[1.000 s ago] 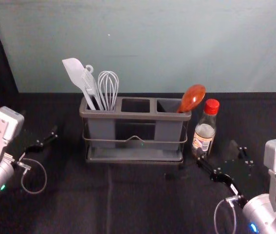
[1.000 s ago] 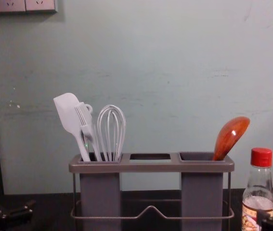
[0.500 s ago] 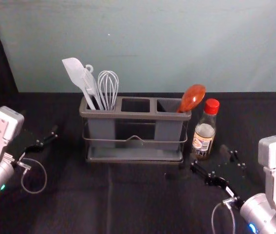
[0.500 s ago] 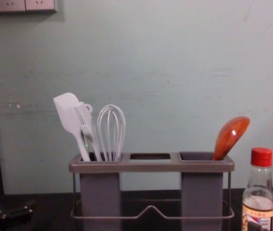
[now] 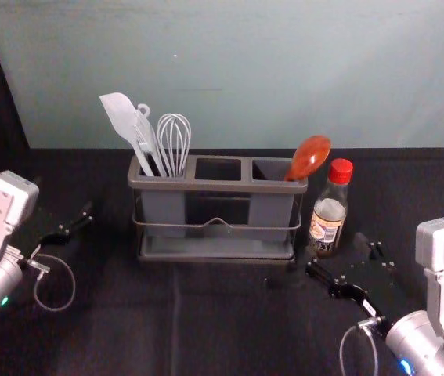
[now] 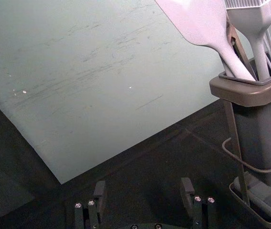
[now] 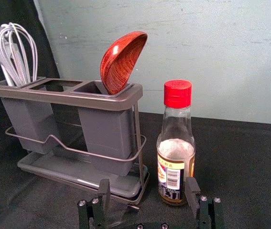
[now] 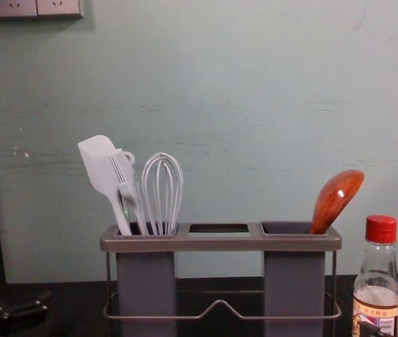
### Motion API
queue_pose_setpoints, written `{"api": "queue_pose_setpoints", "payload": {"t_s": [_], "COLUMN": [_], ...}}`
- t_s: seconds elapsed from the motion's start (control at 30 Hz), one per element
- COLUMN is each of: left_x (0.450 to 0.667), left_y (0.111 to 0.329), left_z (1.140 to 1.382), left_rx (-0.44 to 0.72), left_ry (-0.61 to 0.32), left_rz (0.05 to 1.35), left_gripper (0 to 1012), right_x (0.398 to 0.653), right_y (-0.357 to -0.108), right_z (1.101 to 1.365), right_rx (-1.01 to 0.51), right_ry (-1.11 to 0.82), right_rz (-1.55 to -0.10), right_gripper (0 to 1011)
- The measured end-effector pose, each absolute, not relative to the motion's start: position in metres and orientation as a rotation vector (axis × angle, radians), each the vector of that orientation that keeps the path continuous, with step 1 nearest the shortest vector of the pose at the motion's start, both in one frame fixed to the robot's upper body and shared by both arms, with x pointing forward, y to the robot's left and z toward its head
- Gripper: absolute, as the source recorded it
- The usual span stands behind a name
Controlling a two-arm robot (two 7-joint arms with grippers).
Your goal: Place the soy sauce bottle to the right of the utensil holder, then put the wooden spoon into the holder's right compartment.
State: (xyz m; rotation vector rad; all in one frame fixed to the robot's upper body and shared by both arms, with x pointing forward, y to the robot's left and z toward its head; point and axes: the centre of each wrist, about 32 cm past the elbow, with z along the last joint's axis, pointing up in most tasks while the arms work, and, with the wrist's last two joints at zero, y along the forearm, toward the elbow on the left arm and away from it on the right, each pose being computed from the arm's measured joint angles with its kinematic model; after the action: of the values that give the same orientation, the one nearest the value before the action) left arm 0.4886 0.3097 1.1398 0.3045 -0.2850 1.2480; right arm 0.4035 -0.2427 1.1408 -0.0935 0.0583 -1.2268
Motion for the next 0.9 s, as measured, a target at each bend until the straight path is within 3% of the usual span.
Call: {"api": "queue_pose_setpoints", "payload": {"t_s": [0.9], "left_x": [0.4886], "left_y": [0.3097], "left_z": [1.1398], "left_rx": [0.304], "left_ry": [-0.285], "left_rz": [1.248], "left_gripper": [1011], "right_x": [0.4034], "right_y": [-0.2424], "right_z": [1.1405], "right_rx": [-0.092], "right_ry": [0.053], "right_rz": [-1.228], "right_gripper": [1002]}}
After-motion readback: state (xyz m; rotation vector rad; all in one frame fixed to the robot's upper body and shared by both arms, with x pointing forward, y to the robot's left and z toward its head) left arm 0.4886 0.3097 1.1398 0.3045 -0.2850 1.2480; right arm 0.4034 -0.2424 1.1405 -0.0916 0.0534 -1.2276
